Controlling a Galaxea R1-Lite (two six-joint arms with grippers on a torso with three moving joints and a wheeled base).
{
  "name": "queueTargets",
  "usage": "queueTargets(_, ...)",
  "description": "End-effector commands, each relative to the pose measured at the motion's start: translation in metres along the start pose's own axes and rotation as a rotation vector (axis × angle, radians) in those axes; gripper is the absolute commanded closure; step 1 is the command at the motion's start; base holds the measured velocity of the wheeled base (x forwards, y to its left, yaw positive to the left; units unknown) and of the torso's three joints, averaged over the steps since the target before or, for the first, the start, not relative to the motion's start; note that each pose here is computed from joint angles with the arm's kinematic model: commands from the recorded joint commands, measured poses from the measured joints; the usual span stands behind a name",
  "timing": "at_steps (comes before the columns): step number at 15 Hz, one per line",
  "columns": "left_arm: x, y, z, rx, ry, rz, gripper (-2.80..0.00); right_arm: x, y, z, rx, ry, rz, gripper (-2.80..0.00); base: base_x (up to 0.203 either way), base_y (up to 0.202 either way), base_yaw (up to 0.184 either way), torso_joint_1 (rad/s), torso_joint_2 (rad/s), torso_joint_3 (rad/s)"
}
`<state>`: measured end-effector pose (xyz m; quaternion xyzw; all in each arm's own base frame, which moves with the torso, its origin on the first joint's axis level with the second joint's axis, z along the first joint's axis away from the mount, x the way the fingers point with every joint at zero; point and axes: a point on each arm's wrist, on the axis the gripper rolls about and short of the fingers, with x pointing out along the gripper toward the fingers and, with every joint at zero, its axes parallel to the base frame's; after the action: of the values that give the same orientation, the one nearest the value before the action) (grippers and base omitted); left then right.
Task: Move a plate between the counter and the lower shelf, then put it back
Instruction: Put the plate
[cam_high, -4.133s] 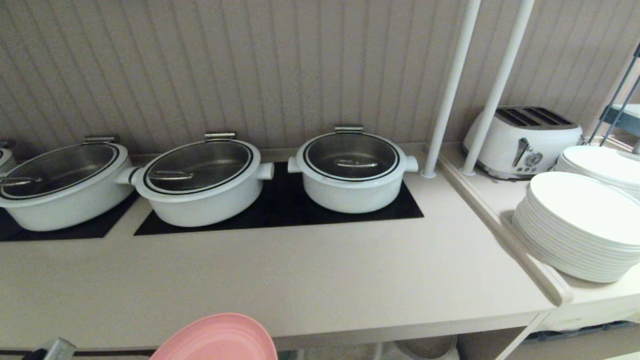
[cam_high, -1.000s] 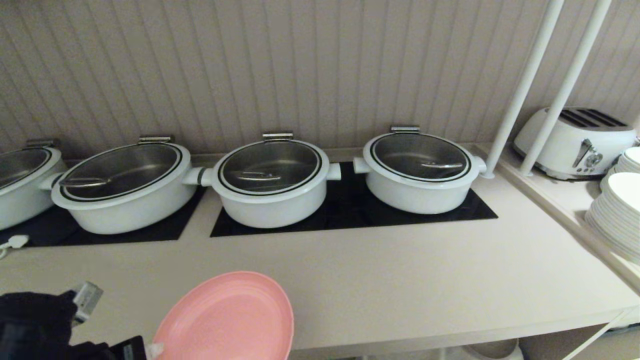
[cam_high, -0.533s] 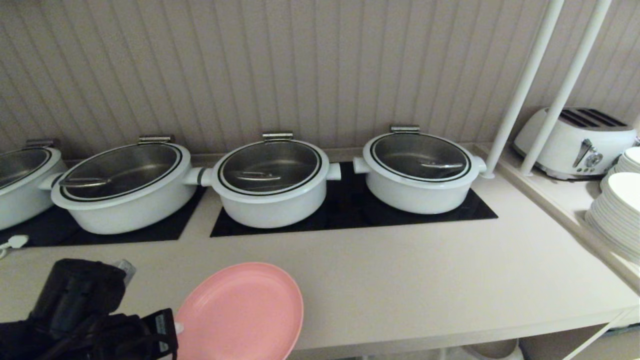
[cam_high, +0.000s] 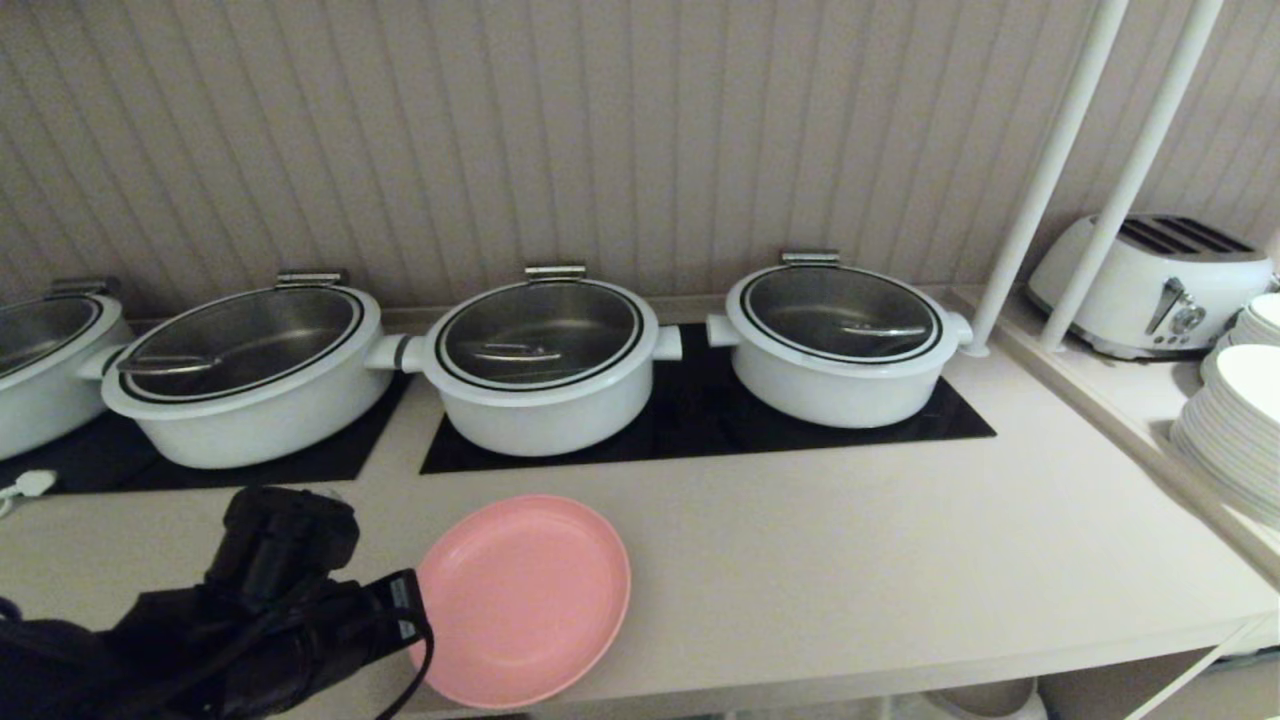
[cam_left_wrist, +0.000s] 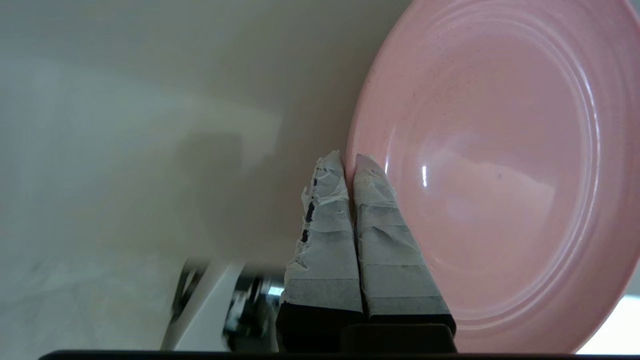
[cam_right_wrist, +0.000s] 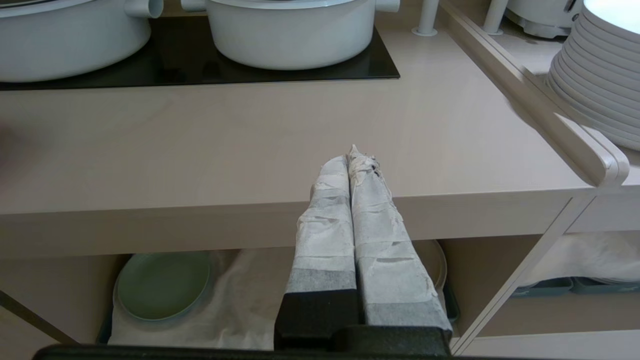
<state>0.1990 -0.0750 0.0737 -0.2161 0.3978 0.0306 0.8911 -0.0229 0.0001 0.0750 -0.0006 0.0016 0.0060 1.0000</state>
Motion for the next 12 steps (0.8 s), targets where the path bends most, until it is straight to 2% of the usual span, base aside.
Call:
queueTargets(1, 0.023, -0.001, -0.004, 0.006, 0.039, 0.032, 0.00, 0.000, 0.000, 0.000, 0.000, 0.001, 0.001, 0.00, 0.000, 0.000, 0.000, 0.000, 0.00, 0.000)
queueTargets(12, 0.033, -0.012, 0.003, 0.003, 0.029, 0.016, 0.00, 0.000, 0.000, 0.000, 0.000, 0.001, 0.000, 0.00, 0.000, 0.000, 0.000, 0.000, 0.00, 0.000)
